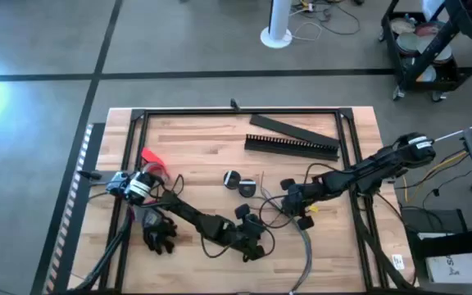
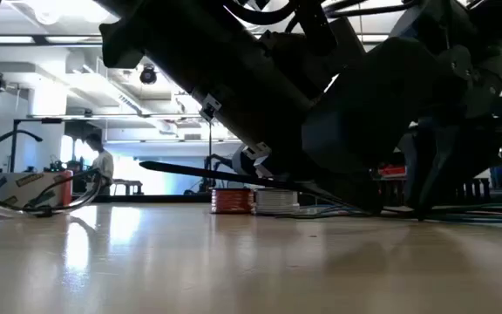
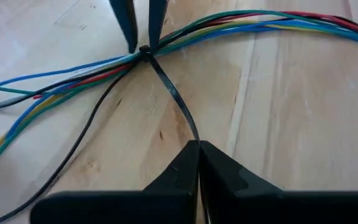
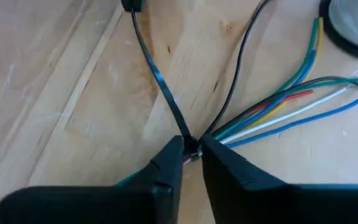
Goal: Ziptie cables
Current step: Wrap the black zip tie on the cables
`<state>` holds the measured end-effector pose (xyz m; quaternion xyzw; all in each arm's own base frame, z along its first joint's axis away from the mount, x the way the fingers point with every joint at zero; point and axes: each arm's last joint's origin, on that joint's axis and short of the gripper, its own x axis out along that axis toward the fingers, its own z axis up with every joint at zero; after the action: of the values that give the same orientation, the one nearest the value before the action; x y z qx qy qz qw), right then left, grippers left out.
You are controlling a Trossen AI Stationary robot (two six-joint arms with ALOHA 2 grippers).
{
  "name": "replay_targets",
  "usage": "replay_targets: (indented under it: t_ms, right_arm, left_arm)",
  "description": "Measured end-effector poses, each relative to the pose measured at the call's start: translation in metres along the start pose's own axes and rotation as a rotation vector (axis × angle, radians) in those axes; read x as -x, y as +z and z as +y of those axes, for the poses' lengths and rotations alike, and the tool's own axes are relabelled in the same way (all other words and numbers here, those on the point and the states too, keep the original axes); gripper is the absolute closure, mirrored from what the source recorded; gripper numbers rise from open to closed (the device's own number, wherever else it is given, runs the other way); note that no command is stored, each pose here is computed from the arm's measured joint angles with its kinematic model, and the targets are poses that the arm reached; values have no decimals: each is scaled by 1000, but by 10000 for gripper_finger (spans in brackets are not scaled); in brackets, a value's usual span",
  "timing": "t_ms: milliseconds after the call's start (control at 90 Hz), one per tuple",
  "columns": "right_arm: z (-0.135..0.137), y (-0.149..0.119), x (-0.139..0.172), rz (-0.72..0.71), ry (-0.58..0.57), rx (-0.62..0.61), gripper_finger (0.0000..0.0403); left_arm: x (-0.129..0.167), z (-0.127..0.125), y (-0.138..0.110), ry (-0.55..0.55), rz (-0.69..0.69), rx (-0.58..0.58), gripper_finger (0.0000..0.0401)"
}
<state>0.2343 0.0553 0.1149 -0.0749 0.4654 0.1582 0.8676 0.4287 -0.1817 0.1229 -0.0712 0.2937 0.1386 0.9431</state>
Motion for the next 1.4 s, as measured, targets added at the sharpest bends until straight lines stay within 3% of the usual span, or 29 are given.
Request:
replay_targets:
  t_ms: [133,322,567,811,1133,1267,1400]
  right_arm:
    - [-1,-2,-5,14,-2,-14,343]
    - [-2,-4,-12,33,-1,-16,393]
    - [-5,-7,-12,53,-2,-31,398]
    - [-9,-7,-11,53,-17,-42,398]
    - [-9,-8,-11,52,-18,-24,399]
    - [-9,-8,-12,55,-20,-8,399]
    - [-9,-7,-12,43,-24,24,400]
  left_arm:
    - [0,0,0,-1,1,-2,401]
    - [2,-2,2,-9,-2,-17,401]
    - [28,-3,19,34,-21,-30,401]
    - [45,1,8,141,83,-37,401]
    - [50,1,11,72,126,-12,375]
    - [50,2,21,84,1,5,342]
    - [25,10,38,-123,-273,70,300]
